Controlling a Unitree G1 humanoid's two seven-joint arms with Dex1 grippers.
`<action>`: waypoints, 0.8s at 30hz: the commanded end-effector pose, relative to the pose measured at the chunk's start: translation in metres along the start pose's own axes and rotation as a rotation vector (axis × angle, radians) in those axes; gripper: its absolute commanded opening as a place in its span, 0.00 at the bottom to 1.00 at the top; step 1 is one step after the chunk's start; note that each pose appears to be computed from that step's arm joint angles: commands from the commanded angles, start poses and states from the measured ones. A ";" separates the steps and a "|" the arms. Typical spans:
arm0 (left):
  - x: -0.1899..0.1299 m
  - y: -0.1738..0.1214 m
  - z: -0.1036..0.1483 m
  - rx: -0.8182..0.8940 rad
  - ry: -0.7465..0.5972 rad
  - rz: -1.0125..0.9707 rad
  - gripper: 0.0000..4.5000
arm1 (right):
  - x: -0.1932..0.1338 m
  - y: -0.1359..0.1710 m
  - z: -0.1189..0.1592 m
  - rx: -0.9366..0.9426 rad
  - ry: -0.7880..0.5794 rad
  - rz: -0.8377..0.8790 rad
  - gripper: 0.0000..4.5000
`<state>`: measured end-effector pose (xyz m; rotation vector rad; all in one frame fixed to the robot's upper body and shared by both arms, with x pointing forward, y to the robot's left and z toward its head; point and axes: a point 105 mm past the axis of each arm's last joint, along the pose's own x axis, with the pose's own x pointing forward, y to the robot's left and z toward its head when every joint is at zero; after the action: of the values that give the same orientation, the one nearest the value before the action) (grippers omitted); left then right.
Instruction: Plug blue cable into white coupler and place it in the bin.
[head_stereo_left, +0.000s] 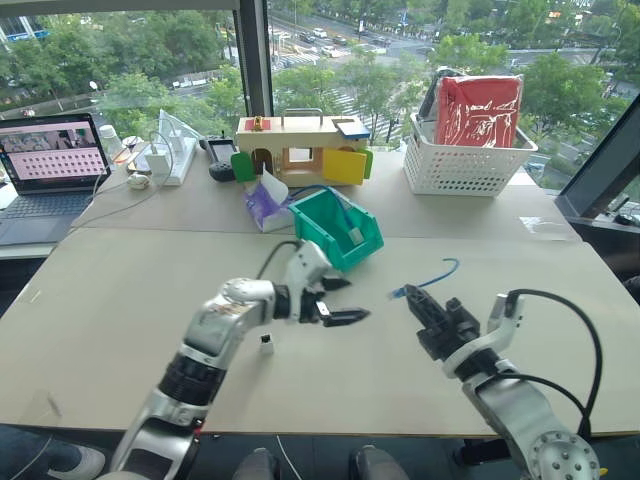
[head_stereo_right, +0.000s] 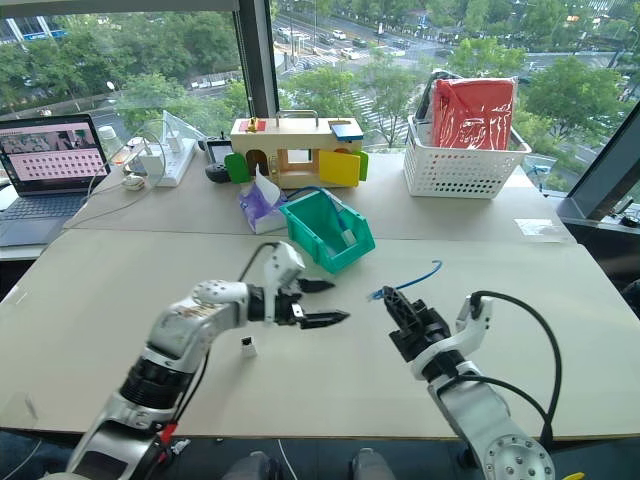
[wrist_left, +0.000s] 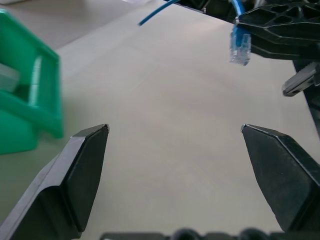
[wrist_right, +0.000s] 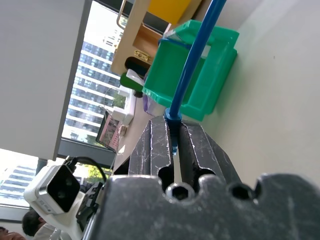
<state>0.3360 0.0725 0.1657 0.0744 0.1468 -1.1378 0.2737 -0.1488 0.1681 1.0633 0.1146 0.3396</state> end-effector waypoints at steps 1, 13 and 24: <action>-0.028 0.016 0.029 0.017 -0.120 0.059 0.98 | 0.006 0.010 0.012 -0.023 -0.014 0.059 0.00; -0.125 0.001 -0.006 0.044 -0.149 0.204 0.98 | 0.022 0.016 0.012 -0.137 0.109 0.122 0.00; -0.110 -0.063 -0.058 -0.111 -0.187 0.475 0.98 | 0.026 0.014 0.008 -0.152 0.160 0.125 0.00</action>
<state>0.2289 0.1601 0.1096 -0.1455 0.0974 -0.6720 0.3001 -0.1421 0.1762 0.9056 0.1889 0.5058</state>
